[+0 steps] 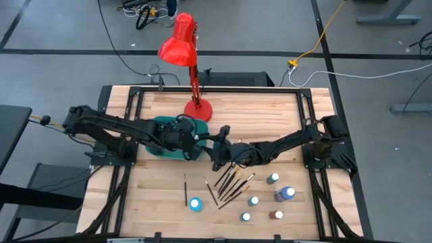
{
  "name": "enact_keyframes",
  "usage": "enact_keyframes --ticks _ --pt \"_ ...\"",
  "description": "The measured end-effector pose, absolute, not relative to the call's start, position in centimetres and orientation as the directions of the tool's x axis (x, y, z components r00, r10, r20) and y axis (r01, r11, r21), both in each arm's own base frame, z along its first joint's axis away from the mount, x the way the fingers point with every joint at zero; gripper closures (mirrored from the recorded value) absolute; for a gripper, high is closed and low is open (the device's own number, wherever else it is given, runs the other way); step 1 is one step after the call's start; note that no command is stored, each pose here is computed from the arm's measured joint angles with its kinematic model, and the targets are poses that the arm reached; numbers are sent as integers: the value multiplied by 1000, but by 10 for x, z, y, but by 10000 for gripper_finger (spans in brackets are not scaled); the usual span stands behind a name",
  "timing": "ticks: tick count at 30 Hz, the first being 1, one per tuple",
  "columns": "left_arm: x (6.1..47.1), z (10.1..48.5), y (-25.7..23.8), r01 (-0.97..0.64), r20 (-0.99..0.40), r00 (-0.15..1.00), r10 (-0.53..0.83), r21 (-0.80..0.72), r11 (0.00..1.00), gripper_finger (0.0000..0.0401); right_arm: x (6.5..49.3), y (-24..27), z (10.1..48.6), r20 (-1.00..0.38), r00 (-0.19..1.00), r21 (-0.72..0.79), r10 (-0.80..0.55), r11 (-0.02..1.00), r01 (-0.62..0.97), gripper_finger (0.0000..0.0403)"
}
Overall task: Pick & Place Paint Supplies
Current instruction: Put the black paint bottle into the green bin
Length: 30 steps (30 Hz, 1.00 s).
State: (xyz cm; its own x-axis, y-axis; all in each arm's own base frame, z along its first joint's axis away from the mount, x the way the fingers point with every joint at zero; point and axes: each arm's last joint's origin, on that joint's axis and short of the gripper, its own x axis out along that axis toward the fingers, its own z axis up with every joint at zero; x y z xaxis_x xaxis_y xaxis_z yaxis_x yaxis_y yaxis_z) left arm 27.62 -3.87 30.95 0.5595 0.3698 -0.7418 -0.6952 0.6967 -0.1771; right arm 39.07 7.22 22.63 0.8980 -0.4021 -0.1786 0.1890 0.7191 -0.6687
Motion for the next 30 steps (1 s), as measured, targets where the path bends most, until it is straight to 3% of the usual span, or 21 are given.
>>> enact_keyframes --ticks 10,14,16,18,23,30 --pt "246 324 -35 -722 -792 520 319 -208 660 271 386 93 227 -161 908 -666 -387 721 189 188" --pt "232 322 -29 -771 -849 430 307 -169 613 263 387 95 228 -156 935 -581 -319 795 174 188" --pt "223 319 -22 -801 -888 341 310 -101 591 265 388 96 229 -155 957 -514 -246 847 134 188" --pt "224 319 -16 -812 -893 325 311 -94 577 271 389 97 230 -153 974 -449 -169 889 84 188" --pt "236 313 0 -760 -915 317 248 -88 645 270 390 98 229 -159 986 -358 -48 934 -13 188" --pt "256 280 26 -687 -985 132 111 -10 727 271 390 96 229 -165 984 -365 -70 931 4 188"
